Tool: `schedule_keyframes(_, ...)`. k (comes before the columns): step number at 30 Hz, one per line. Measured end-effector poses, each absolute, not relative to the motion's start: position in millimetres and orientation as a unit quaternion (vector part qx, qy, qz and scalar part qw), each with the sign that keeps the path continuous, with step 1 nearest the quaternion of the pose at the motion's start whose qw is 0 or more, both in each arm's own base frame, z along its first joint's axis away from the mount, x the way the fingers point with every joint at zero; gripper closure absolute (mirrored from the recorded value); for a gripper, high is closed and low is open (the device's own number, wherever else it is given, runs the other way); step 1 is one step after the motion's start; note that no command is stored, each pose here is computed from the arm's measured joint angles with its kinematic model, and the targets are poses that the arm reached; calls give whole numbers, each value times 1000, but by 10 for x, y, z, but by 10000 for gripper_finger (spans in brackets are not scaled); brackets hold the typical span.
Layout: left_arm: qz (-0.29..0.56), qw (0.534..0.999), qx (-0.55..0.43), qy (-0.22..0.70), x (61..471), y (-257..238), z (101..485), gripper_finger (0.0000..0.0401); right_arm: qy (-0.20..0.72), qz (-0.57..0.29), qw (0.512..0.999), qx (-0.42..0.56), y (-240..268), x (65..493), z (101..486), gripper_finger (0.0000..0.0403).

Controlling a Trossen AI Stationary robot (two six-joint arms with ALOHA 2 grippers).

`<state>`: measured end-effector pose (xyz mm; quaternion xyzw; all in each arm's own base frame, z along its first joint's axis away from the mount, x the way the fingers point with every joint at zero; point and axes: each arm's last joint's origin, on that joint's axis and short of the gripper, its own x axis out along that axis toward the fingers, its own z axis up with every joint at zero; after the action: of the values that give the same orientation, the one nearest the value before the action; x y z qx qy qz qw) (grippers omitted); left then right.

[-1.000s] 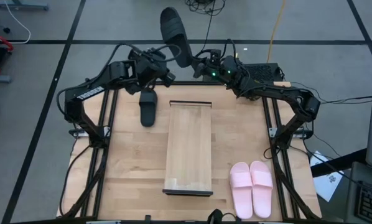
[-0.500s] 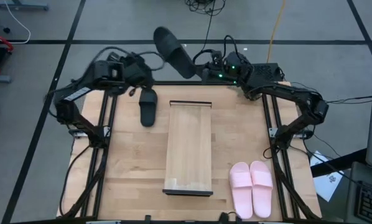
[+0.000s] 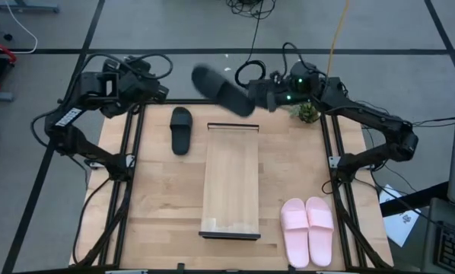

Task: Pick and place slides into the shelf
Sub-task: Put the left black slipper on the shelf

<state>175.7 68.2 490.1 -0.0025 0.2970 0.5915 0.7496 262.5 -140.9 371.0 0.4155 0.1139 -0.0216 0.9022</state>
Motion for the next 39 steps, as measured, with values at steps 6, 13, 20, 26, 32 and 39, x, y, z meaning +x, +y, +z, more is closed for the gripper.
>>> schedule_keyframes(6,593,747,8,299,1730,678,4913,160,216,113,826,508,-1117,2658,3644,352)
schedule_keyframes(13,594,746,12,301,1728,679,4914,160,303,208,747,554,-784,2712,3601,352)
schedule_keyframes(20,592,746,17,305,1729,679,4914,160,363,201,740,529,-344,2781,3502,352)
schedule_keyframes(26,593,746,15,303,1729,679,4914,160,359,208,744,524,-37,2868,3353,352)
schedule_keyframes(32,593,746,14,303,1729,679,4913,160,338,188,719,578,105,2793,3115,352)
schedule_keyframes(39,591,748,10,302,1730,678,4912,160,258,129,700,654,175,2474,2910,353)
